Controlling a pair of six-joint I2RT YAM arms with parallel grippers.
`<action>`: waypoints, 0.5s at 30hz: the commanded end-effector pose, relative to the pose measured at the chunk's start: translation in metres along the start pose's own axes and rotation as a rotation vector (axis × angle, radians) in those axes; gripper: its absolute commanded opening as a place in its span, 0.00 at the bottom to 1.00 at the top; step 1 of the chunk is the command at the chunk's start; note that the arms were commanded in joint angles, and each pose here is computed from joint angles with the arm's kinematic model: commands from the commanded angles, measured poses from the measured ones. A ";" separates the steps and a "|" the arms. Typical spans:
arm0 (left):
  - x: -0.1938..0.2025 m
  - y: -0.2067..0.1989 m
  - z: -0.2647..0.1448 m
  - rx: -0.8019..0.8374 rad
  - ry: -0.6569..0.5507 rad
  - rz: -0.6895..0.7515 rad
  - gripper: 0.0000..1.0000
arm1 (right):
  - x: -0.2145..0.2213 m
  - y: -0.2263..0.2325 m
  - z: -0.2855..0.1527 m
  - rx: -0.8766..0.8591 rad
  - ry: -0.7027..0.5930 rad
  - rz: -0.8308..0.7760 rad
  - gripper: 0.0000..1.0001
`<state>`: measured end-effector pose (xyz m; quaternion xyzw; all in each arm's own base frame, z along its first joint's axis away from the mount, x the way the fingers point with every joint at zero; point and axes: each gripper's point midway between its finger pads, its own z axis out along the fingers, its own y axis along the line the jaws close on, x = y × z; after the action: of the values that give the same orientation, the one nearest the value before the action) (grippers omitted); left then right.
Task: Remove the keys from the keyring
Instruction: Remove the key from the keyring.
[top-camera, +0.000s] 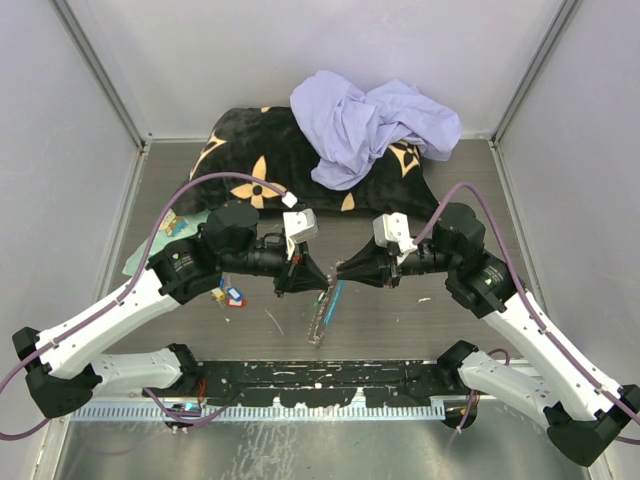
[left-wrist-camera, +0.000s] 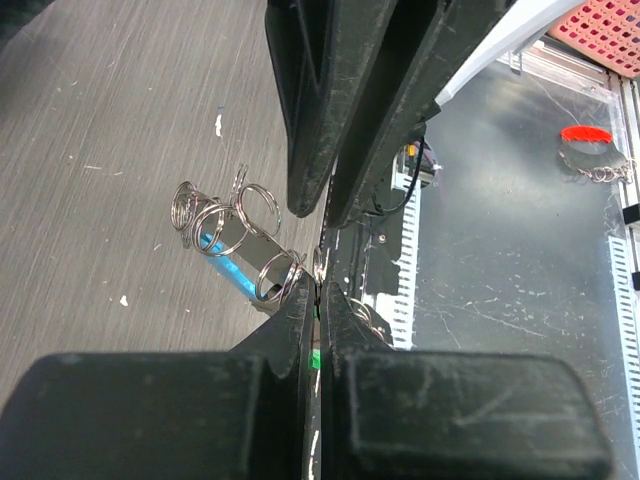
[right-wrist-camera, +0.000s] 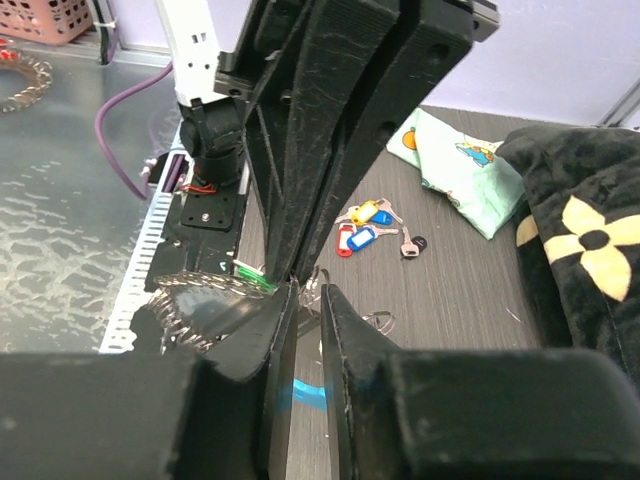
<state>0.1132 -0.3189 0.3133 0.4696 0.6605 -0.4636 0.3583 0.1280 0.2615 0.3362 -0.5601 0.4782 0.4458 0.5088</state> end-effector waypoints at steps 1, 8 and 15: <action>-0.036 -0.015 -0.012 0.033 -0.105 0.075 0.00 | -0.025 0.015 -0.002 -0.088 -0.046 -0.089 0.22; -0.039 -0.019 -0.010 0.068 -0.114 0.115 0.00 | -0.014 0.020 0.000 -0.120 -0.013 -0.130 0.26; -0.039 -0.022 -0.007 0.096 -0.105 0.132 0.00 | -0.013 0.018 0.005 -0.126 -0.002 -0.140 0.30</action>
<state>0.1088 -0.3199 0.3161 0.4866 0.6437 -0.4697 0.3580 0.1105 0.2655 0.3254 -0.6118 0.4400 0.4484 0.4806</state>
